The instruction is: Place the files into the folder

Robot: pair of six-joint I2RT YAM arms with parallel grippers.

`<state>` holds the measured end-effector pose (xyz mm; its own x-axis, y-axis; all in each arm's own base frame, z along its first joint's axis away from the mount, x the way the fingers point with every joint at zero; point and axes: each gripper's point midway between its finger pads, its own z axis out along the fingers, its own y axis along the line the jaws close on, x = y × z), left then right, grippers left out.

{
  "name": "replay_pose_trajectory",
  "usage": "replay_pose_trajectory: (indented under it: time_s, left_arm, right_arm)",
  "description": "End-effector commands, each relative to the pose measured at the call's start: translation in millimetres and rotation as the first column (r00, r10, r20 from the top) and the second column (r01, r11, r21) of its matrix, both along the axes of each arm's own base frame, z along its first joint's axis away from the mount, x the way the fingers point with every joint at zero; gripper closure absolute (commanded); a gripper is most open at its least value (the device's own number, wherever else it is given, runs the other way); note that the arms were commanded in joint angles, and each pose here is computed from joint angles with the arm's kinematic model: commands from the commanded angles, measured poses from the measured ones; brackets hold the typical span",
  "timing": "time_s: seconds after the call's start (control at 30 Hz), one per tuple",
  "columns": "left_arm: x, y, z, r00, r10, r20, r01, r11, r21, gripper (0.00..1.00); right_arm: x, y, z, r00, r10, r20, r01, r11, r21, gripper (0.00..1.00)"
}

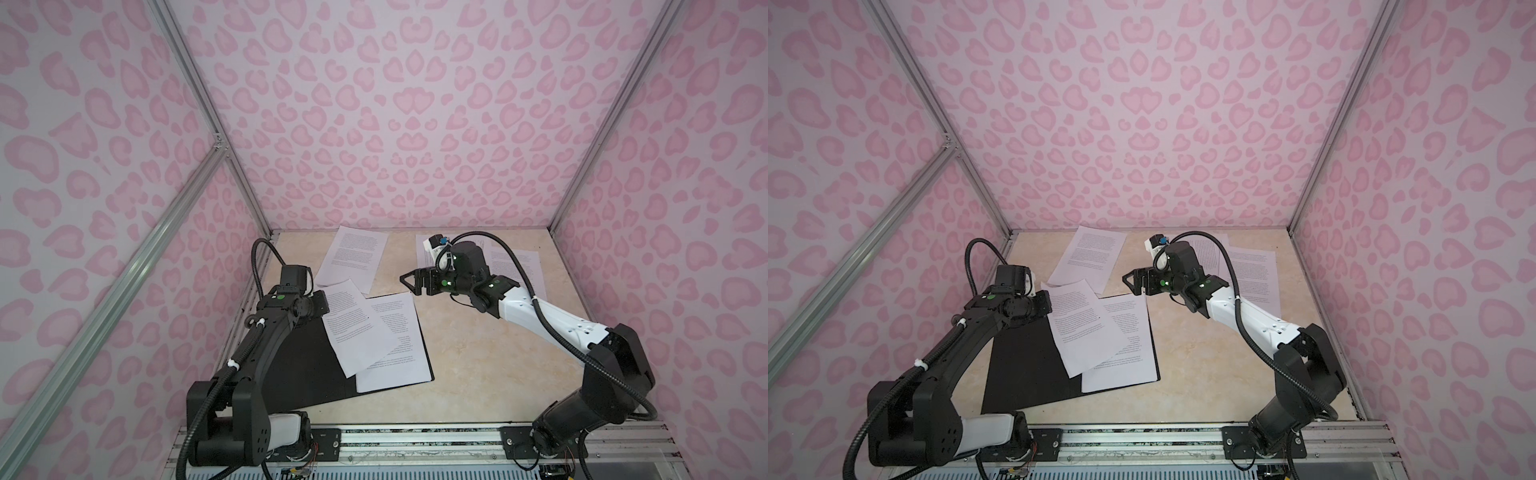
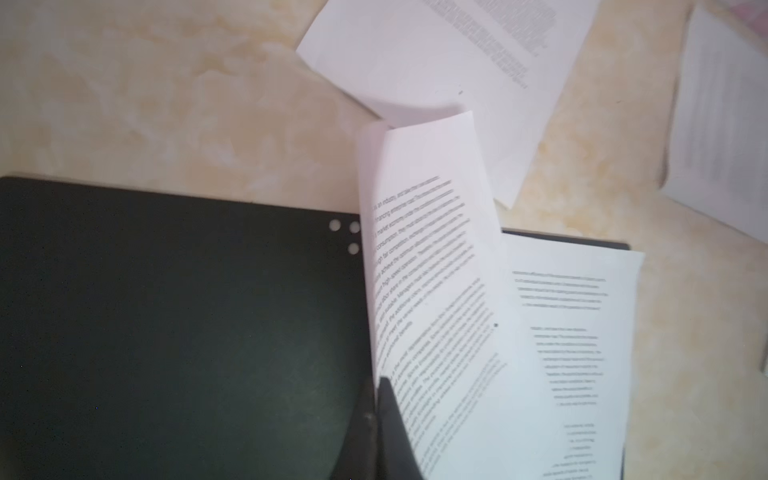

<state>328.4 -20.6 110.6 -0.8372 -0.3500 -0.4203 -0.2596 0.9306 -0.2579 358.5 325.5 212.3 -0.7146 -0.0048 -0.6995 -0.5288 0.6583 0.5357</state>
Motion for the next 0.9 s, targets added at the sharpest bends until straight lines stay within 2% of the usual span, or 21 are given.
replay_pose_trajectory:
  time_s: [0.0, 0.13, 0.27, 0.43, 0.57, 0.73, 0.87]
  left_arm:
    - [-4.6, 15.9, -15.5, 0.997, 0.037, -0.062, -0.034, 0.999, 0.04, 0.97]
    - [-6.1, 22.8, -34.2, 0.99, 0.063, -0.125, -0.057, 0.997, 0.049, 0.97]
    - [-2.3, 26.2, -42.8, 0.98, 0.064, -0.188, -0.051, 0.996, 0.071, 0.97]
    - [-1.3, 39.1, -46.6, 0.978, 0.079, -0.192, -0.05, 0.988, 0.149, 0.97]
    - [-0.9, 36.2, -53.7, 0.978, 0.07, -0.196, -0.043, 0.989, 0.138, 0.97]
    - [-3.0, 37.5, -63.9, 0.967, 0.061, -0.246, -0.017, 0.983, 0.18, 0.97]
    - [-3.3, 35.1, -68.1, 0.964, 0.053, -0.26, -0.007, 0.985, 0.173, 0.97]
  right_arm:
    - [-4.6, 20.2, -20.1, 0.998, 0.04, -0.042, -0.039, 0.999, 0.023, 0.05]
    - [-20.9, 32.9, -67.9, 0.99, 0.109, -0.09, -0.117, 0.99, -0.085, 0.06]
    - [-26.0, 35.3, -90.5, 0.985, 0.124, -0.119, -0.133, 0.989, -0.071, 0.06]
    - [-30.7, 35.9, -113.1, 0.979, 0.133, -0.155, -0.146, 0.986, -0.076, 0.06]
    - [-32.9, 40.1, -123.5, 0.974, 0.146, -0.172, -0.159, 0.985, -0.061, 0.05]
    - [-45.5, 59.0, -134.6, 0.959, 0.218, -0.182, -0.234, 0.97, -0.072, 0.05]
    - [-50.5, 68.6, -138.0, 0.947, 0.244, -0.208, -0.257, 0.966, -0.037, 0.07]
